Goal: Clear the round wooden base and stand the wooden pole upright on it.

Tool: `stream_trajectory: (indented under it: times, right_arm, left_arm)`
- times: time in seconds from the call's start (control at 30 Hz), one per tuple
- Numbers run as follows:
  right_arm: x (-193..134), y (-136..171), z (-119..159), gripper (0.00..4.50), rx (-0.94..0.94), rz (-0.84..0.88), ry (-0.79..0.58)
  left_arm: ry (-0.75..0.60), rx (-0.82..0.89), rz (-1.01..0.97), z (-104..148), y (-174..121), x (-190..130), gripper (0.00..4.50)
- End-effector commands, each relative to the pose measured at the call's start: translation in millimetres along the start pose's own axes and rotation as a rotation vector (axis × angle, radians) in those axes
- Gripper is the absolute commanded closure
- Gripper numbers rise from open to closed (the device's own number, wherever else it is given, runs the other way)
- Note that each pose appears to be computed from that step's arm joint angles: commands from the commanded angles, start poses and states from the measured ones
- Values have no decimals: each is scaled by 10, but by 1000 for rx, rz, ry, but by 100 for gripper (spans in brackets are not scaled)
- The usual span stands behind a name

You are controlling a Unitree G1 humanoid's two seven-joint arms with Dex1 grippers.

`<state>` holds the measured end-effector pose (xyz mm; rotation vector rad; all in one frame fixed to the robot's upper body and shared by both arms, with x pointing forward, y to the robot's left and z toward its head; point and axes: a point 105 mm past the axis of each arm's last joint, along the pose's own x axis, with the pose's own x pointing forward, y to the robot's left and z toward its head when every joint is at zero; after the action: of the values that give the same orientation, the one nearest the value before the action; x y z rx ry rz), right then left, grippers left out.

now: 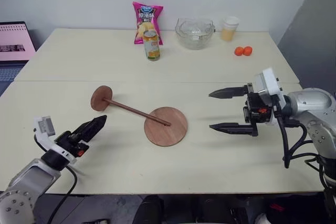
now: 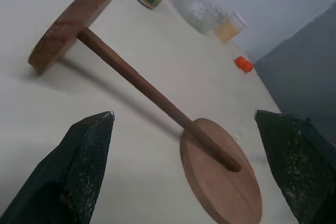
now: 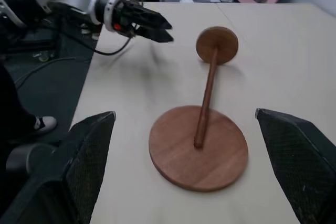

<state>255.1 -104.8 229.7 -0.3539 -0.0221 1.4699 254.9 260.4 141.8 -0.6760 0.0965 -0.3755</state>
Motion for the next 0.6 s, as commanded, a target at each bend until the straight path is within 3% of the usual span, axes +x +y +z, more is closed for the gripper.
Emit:
stream_trajectory:
  times: [0.03, 0.33, 0.6]
  right_arm:
    - [0, 49, 132, 0, -54, 39, -1]
    - [8, 52, 64, 0, -68, 38, 33]
    - [-32, 57, 61, 0, -70, 29, 48]
  left_arm:
    - [-30, -32, -32, 9, -123, 120, 3]
    - [-135, -299, -70, -84, -209, 442, 3]
    - [-158, -406, -19, -133, -180, 536, 3]
